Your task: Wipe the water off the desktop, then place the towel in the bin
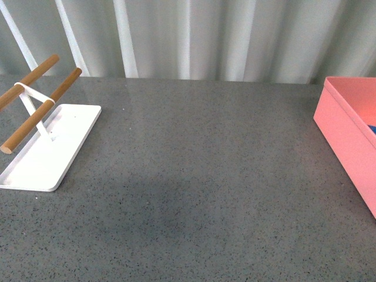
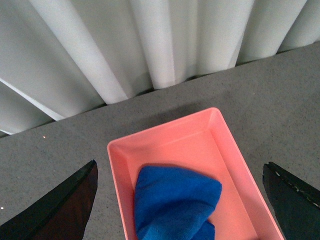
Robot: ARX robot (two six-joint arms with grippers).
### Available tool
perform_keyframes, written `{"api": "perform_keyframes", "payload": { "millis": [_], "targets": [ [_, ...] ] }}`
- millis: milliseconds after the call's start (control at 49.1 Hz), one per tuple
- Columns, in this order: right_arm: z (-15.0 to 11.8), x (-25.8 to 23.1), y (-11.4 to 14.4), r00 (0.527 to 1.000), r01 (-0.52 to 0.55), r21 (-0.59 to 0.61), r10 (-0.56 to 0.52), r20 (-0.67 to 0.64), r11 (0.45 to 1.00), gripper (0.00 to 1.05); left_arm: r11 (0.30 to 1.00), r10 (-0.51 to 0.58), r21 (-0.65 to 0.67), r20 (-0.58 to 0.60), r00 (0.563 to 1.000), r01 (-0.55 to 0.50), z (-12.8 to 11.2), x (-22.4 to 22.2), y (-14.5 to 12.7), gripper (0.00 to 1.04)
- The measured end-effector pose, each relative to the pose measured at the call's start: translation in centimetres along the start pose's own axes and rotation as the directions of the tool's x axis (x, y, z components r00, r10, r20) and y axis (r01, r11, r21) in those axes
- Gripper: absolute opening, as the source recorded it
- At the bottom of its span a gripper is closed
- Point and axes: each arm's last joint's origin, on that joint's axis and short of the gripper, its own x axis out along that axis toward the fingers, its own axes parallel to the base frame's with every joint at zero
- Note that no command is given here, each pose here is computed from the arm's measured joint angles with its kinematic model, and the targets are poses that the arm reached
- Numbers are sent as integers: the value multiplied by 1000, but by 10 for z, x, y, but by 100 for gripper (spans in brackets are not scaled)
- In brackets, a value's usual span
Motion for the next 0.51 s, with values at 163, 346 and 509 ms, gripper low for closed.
{"api": "perform_keyframes", "payload": {
  "millis": [163,346,509],
  "targets": [
    [-25,15,-5,995,11,0,-10,-101,1000,98,1000,0,0,0,1000,0,0,0,0,98],
    [-15,4,3,998,-12,-27,14,59,1000,98,1000,0,0,0,1000,0,0,0,0,98],
    [-6,-61,35,902,-61,-188,135,409,980,97,1000,0,0,0,1000,0,0,0,0,98]
  ]
}}
